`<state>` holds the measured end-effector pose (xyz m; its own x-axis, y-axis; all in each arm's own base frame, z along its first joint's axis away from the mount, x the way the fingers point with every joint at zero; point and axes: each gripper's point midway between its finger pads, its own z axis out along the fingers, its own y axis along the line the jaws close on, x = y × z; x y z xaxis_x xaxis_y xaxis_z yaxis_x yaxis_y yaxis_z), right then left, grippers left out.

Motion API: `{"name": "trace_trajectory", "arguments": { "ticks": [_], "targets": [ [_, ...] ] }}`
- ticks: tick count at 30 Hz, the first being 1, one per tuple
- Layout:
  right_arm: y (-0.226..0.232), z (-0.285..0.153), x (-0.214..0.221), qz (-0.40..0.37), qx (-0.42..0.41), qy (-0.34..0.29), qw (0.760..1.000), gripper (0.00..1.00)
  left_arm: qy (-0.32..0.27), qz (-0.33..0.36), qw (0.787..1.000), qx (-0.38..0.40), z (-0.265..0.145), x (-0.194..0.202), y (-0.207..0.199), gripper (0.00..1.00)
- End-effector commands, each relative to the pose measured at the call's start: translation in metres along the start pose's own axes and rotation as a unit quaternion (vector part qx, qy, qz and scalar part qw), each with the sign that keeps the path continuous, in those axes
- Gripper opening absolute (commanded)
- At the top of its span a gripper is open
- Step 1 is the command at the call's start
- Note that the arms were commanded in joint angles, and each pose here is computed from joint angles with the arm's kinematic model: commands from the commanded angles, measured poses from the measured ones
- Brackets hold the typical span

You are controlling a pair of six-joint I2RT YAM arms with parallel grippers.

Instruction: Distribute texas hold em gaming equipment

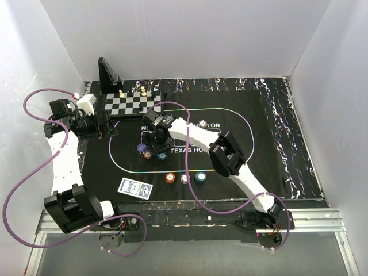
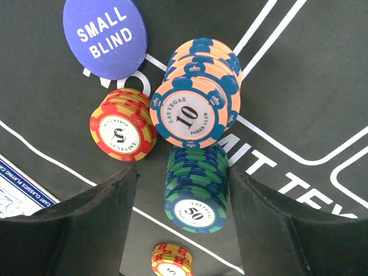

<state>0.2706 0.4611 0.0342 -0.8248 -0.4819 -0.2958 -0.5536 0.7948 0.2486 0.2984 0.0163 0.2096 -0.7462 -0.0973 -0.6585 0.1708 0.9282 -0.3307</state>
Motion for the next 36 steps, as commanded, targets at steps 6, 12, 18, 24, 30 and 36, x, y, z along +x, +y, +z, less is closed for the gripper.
{"name": "trace_trajectory", "arguments": {
  "ticks": [6, 12, 18, 24, 30, 36],
  "targets": [
    [0.008, -0.040, -0.020, -0.021, 0.004, -0.043, 0.999, 0.74, -0.020, 0.015, 1.000, -0.001, -0.010, -0.010, -0.004, 1.00],
    [0.004, -0.107, -0.036, -0.029, 0.024, -0.101, 0.994, 0.75, -0.021, 0.017, 1.000, 0.000, -0.014, -0.009, -0.008, 1.00],
    [-0.011, -0.153, 0.002, -0.017, 0.027, -0.122, 0.992, 0.86, -0.027, 0.022, 0.999, 0.004, -0.018, -0.013, -0.012, 1.00],
    [-0.049, -0.149, 0.077, 0.008, 0.061, -0.079, 0.995, 0.90, -0.027, 0.020, 0.999, 0.008, -0.018, -0.011, -0.014, 1.00],
    [-0.063, -0.137, 0.123, 0.015, 0.073, -0.044, 0.996, 0.91, -0.028, 0.019, 0.999, 0.011, -0.018, -0.009, -0.015, 1.00],
    [-0.070, -0.127, 0.141, 0.010, 0.096, -0.031, 0.995, 0.91, -0.027, 0.018, 0.999, 0.010, -0.018, -0.010, -0.015, 1.00]
  ]
}}
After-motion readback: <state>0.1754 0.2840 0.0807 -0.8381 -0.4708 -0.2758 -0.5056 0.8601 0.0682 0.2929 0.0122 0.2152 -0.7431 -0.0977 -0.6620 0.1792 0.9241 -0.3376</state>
